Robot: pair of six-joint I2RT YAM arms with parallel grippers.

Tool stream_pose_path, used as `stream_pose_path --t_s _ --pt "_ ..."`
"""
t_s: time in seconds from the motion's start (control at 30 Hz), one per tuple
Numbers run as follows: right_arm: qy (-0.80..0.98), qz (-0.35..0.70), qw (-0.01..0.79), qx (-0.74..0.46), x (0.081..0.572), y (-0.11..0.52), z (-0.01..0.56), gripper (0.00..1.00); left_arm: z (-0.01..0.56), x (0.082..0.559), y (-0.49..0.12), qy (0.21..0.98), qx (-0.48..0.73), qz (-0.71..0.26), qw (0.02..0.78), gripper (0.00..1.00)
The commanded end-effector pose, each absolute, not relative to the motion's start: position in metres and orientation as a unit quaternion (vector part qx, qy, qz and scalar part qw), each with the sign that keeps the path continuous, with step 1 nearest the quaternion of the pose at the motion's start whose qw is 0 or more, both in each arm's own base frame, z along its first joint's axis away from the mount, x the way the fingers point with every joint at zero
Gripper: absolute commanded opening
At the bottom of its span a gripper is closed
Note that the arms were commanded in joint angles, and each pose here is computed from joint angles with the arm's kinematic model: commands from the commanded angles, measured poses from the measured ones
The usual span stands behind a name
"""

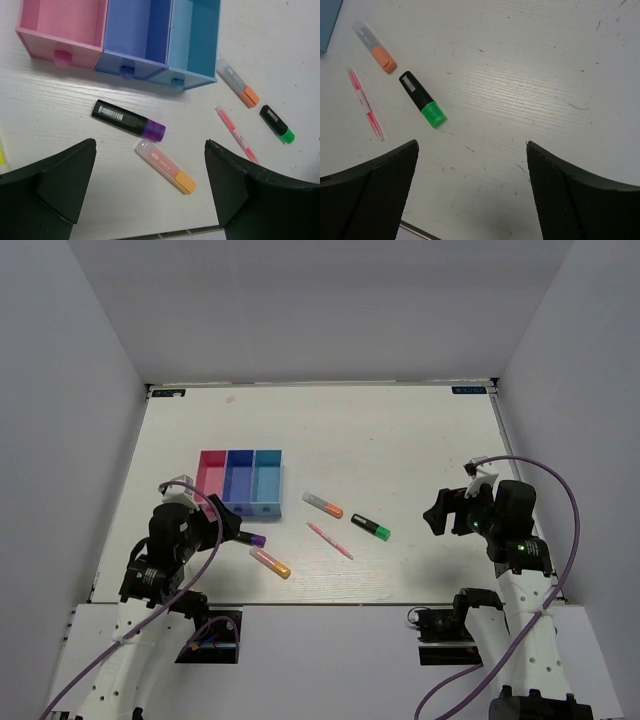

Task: Sort the stationery into containers
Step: Move the pen to the center of the board.

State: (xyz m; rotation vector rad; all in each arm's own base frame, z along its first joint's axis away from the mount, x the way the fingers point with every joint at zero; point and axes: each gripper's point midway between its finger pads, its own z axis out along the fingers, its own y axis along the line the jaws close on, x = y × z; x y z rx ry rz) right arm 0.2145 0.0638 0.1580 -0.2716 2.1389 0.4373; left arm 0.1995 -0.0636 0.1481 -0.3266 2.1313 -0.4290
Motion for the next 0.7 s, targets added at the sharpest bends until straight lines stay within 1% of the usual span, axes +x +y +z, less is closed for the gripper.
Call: stream_pose_path --t_s 0.0,0.13,0.4,0.47,0.53,0.57,0.6,0.63,0.67 --pt "0.871 0.175 0.448 -0.101 0.216 0.062 0.16 0.9 0.16 0.198 -0.072 0.867 -0.135 -0.196 0.438 1.0" --pt "0.868 0.165 0.455 -0.114 0.217 0.06 0.16 0.9 0.15 0.196 -0.07 0.885 -0.162 -0.183 0.396 1.0" --pt "0.869 0.172 0.444 -0.134 0.214 0.064 0.155 0.9 0.145 0.2 -0.072 0.893 -0.177 -0.179 0.374 1.0" --pt "0.867 0.178 0.436 -0.165 0.209 0.067 0.151 0.9 0.141 0.202 -0.073 0.901 -0.175 -0.171 0.357 0.95" --pt "0.864 0.183 0.429 -0.189 0.205 0.07 0.147 0.9 0.142 0.204 -0.078 0.907 -0.166 -0.171 0.347 0.84" --pt "0.862 0.182 0.433 -0.19 0.207 0.07 0.149 0.9 0.14 0.205 -0.081 0.91 -0.164 -0.173 0.338 0.75" --pt "0.863 0.183 0.43 -0.19 0.208 0.07 0.149 0.82 0.143 0.207 -0.083 0.91 -0.164 -0.175 0.338 0.61" --pt "0.863 0.183 0.431 -0.189 0.21 0.07 0.154 0.7 0.144 0.206 -0.087 0.913 -0.158 -0.174 0.335 0.35" --pt "0.861 0.183 0.436 -0.187 0.213 0.07 0.162 0.28 0.14 0.207 -0.088 0.915 -0.171 -0.168 0.323 0.24"
